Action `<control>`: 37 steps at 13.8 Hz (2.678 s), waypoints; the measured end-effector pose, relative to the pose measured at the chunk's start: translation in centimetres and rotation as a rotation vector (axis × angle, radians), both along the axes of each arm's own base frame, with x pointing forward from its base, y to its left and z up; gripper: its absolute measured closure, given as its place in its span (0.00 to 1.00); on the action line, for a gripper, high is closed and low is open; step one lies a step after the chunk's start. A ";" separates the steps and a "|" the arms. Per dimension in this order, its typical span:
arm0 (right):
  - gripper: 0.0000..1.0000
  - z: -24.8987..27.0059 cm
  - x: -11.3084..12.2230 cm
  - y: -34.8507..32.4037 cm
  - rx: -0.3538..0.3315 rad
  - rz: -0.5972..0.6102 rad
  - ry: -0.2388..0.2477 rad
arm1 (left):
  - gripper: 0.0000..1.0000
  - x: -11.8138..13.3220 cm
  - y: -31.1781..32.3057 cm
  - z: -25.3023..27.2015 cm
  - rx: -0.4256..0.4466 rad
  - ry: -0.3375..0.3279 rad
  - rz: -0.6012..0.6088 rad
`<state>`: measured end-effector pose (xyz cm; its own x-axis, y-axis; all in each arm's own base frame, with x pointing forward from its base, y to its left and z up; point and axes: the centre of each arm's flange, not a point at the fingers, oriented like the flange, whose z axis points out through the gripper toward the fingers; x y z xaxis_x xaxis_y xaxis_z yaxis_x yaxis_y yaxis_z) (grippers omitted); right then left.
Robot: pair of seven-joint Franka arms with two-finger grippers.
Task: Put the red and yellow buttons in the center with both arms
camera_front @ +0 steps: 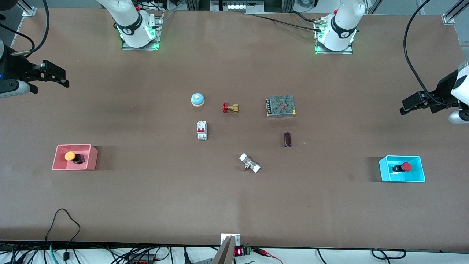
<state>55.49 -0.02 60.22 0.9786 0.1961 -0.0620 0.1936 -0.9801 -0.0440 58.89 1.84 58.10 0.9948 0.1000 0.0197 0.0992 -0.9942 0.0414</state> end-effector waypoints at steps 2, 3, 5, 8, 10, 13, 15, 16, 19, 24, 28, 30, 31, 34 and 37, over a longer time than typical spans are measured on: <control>0.00 0.0 0.0 0.0 0.000 0.000 0.000 | 0.00 0.0 0.0 0.0 0.000 0.002 -0.001; 0.00 0.0 0.0 0.0 0.000 0.000 0.000 | 0.00 0.0 0.0 0.0 0.000 0.003 -0.001; 0.00 -0.1 0.0 0.0 0.000 0.000 0.001 | 0.00 0.1 0.1 -0.4 0.000 0.010 0.001; 0.00 -0.2 0.2 0.0 0.000 0.000 -0.004 | 0.00 1.7 2.0 -3.5 0.001 0.051 0.032; 0.00 -1.1 0.9 -0.1 -0.001 -0.003 -0.005 | 0.00 3.4 5.2 -7.3 -0.002 0.100 0.081; 0.00 -2.5 2.1 -0.5 -0.004 -0.008 -0.009 | 0.00 6.0 9.0 -14.9 -0.009 0.197 0.135; 0.00 -3.2 2.3 -0.8 -0.005 -0.013 0.002 | 0.00 7.4 11.3 -20.0 -0.014 0.243 0.164; 0.00 -3.7 2.5 -1.2 -0.006 -0.016 0.012 | 0.00 8.2 12.4 -22.1 -0.012 0.253 0.179; 0.00 -6.3 3.8 -3.6 -0.005 -0.013 0.029 | 0.00 10.2 15.4 -26.7 0.010 0.199 0.169; 0.00 -9.1 5.5 -4.2 -0.008 -0.008 0.024 | 0.00 11.4 18.8 -29.1 0.034 0.083 0.132; 0.00 -15.9 8.7 -5.5 -0.020 -0.028 -0.002 | 0.00 11.5 19.1 -31.2 0.030 0.087 0.077; 0.00 -19.5 10.0 -7.0 -0.034 -0.032 -0.039 | 0.00 11.6 19.2 -32.5 0.022 0.076 0.035; 0.00 -20.8 10.6 -7.8 -0.054 -0.022 -0.063 | 0.00 11.7 19.3 -33.0 0.022 0.067 0.016; 0.00 -23.4 11.7 -9.6 -0.117 -0.004 -0.126 | 0.00 11.7 19.4 -34.1 0.020 0.064 -0.005; 0.00 -27.5 11.4 -12.0 -0.132 -0.002 -0.182 | 0.00 11.6 19.1 -35.4 0.009 0.079 -0.013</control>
<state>66.92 -12.01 32.73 0.9763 0.1962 0.0911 0.1848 -0.9754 0.1199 70.53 20.98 22.67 0.9945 0.0873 -0.0584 0.0889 -0.9957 0.0248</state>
